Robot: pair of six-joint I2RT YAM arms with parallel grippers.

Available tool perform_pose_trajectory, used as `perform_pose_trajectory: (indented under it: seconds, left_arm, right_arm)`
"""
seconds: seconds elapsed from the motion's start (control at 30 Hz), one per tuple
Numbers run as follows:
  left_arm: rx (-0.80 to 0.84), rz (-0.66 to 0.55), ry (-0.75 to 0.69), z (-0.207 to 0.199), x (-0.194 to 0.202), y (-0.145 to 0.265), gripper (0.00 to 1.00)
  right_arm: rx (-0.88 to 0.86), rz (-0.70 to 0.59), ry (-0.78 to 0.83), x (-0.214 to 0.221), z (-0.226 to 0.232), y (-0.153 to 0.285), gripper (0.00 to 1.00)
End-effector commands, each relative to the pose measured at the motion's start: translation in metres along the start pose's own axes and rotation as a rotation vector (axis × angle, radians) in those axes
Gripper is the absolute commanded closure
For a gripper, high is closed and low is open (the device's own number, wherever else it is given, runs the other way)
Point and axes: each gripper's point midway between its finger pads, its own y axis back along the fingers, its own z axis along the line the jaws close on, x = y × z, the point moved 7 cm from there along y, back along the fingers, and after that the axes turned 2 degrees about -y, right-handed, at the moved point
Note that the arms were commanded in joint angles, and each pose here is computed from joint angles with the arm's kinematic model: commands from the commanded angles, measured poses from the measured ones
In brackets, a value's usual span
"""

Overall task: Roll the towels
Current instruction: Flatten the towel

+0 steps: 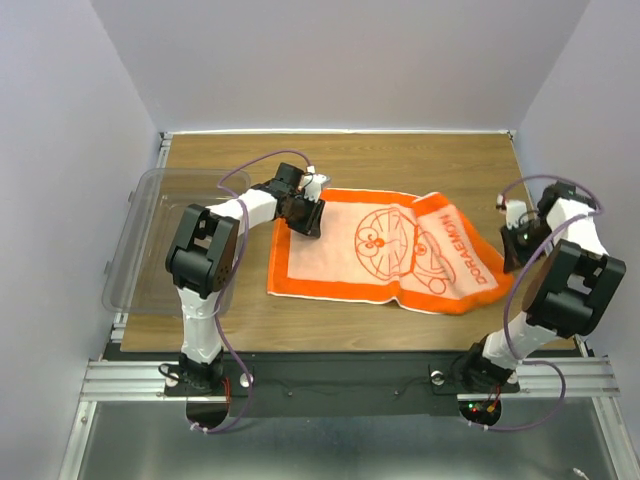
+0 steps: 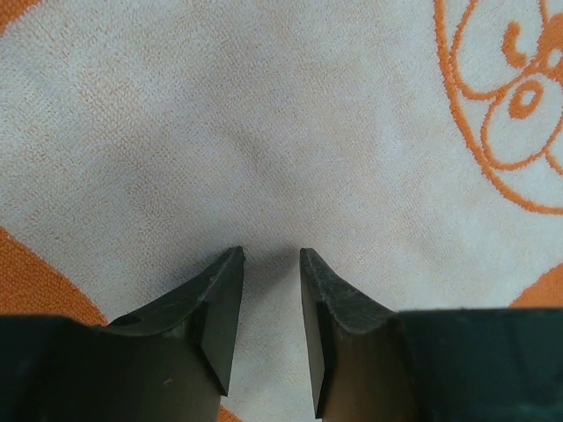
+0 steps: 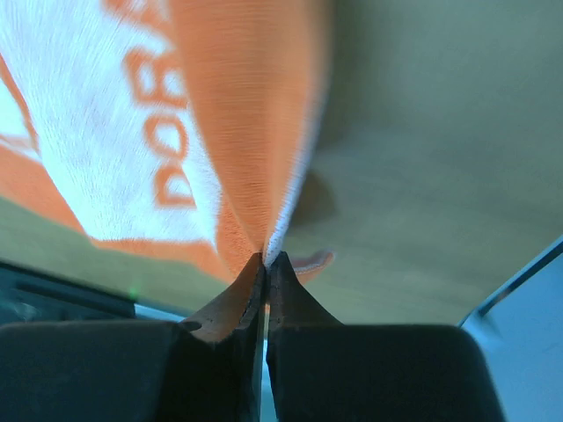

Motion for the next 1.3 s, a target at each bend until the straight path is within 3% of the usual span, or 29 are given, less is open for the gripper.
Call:
perform_pose_trajectory:
  seconds: [0.0, 0.13, 0.17, 0.27, 0.3, 0.37, 0.4, 0.47, 0.63, 0.8, 1.17, 1.27]
  left_arm:
    - [-0.053, -0.015, -0.002, 0.003, -0.007, 0.007, 0.57]
    - [-0.058, -0.007, 0.003, 0.004, -0.005, 0.006, 0.57]
    - [-0.058, -0.006, 0.005, 0.004, -0.004, 0.006, 0.57]
    - [-0.059, -0.003, 0.009, 0.004, -0.005, 0.006, 0.57]
    - [-0.060, -0.006, 0.006, 0.003, -0.006, 0.007, 0.57]
    - [-0.069, -0.004, 0.006, 0.004, -0.006, 0.009, 0.57]
    - [-0.076, -0.003, 0.006, 0.004, -0.006, 0.010, 0.57]
    - [-0.090, -0.004, 0.008, 0.005, -0.005, 0.012, 0.57]
    - [-0.094, -0.016, 0.005, 0.004, -0.008, 0.017, 0.57]
    - [-0.080, -0.032, 0.000, 0.002, -0.010, 0.023, 0.57]
    - [-0.023, -0.052, 0.012, -0.002, -0.011, 0.025, 0.57]
    - [-0.017, -0.059, 0.012, -0.002, -0.015, 0.024, 0.57]
  right_arm:
    - [0.098, 0.207, 0.014, 0.052, 0.000, -0.008, 0.99]
    - [0.232, 0.332, 0.034, 0.085, -0.003, -0.013, 0.96]
    - [0.236, 0.327, 0.017, 0.087, -0.006, -0.013, 0.79]
    - [0.235, 0.242, -0.028, 0.067, -0.014, -0.006, 0.42]
    - [0.268, 0.162, -0.034, 0.044, -0.024, 0.008, 0.41]
    - [0.218, 0.075, -0.078, 0.017, -0.034, 0.006, 0.41]
    - [0.230, -0.027, -0.076, -0.011, -0.046, 0.023, 0.42]
    - [0.219, -0.088, -0.113, -0.036, -0.058, 0.026, 0.43]
    - [0.142, -0.126, -0.208, -0.082, -0.097, -0.008, 0.48]
    - [0.009, -0.129, -0.266, -0.098, -0.104, -0.047, 0.50]
    - [-0.107, -0.248, -0.276, -0.124, -0.083, -0.024, 0.44]
    - [-0.198, -0.186, -0.268, -0.120, -0.073, -0.032, 0.47]
